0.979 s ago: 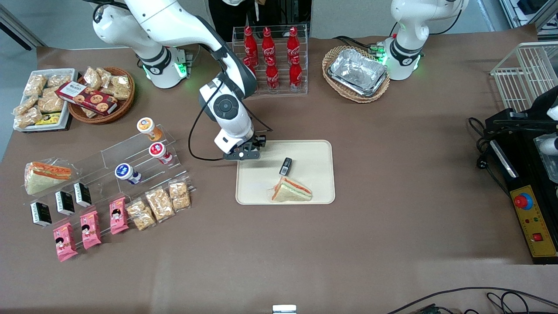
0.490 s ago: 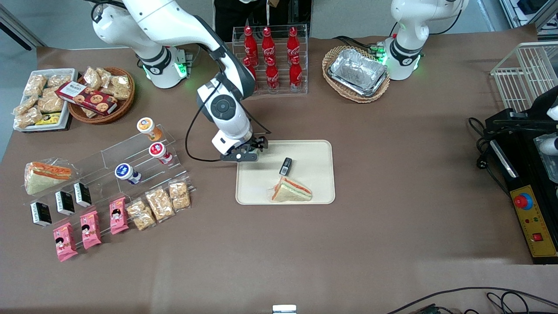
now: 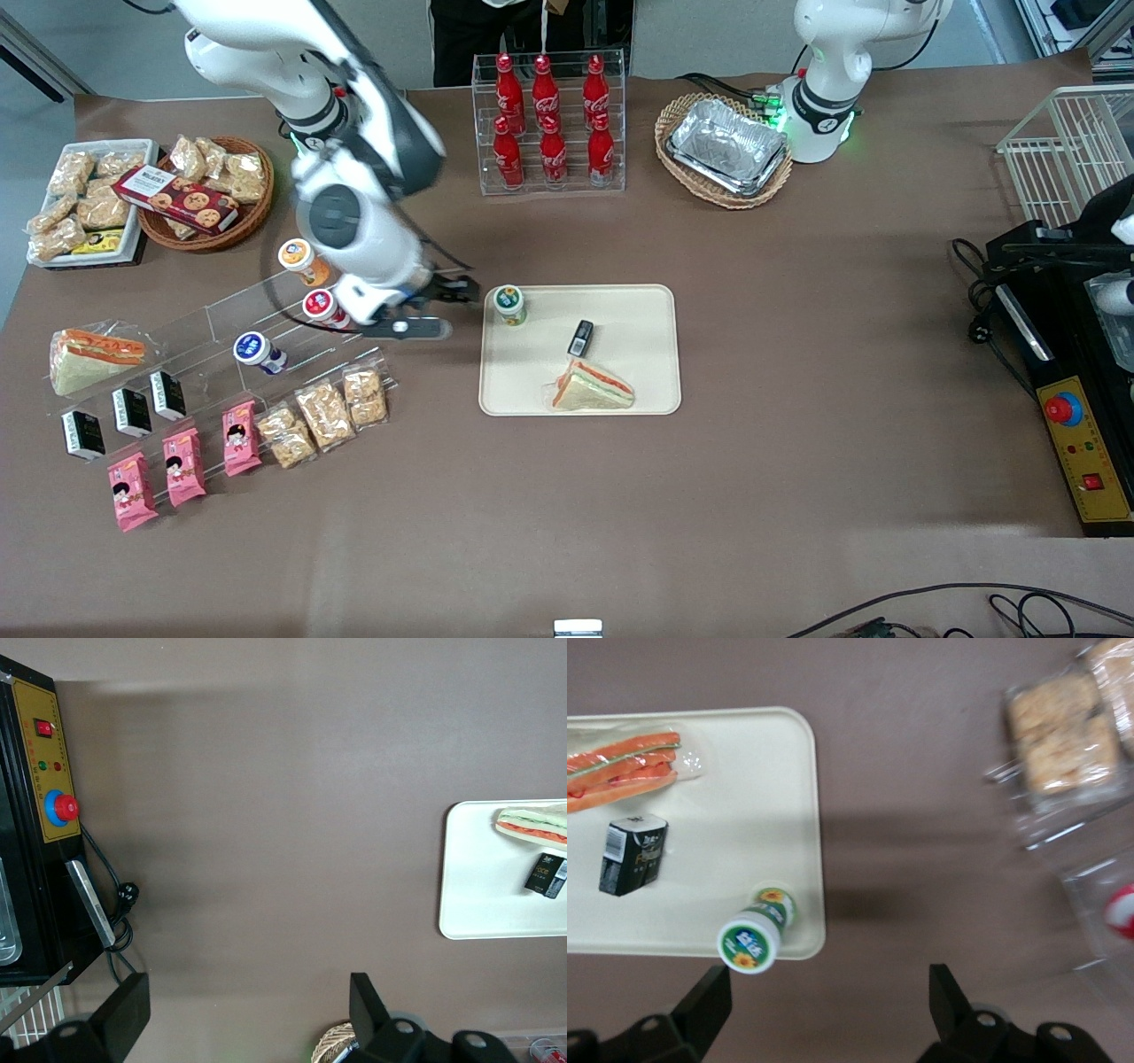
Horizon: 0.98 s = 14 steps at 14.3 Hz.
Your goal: Place green gum on tray
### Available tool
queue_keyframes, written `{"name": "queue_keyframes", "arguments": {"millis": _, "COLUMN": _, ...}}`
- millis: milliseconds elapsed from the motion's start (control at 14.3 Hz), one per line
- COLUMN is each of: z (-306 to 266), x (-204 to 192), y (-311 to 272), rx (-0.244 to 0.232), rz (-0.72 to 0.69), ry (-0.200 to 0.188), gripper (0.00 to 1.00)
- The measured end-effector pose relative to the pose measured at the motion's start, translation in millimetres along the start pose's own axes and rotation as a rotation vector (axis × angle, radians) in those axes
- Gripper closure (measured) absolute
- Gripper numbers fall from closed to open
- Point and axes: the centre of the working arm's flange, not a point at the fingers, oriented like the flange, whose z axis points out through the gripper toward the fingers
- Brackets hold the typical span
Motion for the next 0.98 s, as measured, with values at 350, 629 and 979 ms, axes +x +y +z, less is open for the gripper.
{"name": "queue_keyframes", "arguments": {"millis": 350, "z": -89, "x": 17, "y": 106, "rx": 0.033, "rz": -0.074, "ry": -0.048, "gripper": 0.0}}
{"name": "queue_keyframes", "arguments": {"millis": 629, "z": -145, "x": 27, "y": 157, "rx": 0.022, "rz": -0.094, "ry": -0.054, "gripper": 0.01}}
{"name": "queue_keyframes", "arguments": {"millis": 979, "z": -198, "x": 36, "y": 220, "rx": -0.02, "rz": -0.149, "ry": -0.021, "gripper": 0.0}}
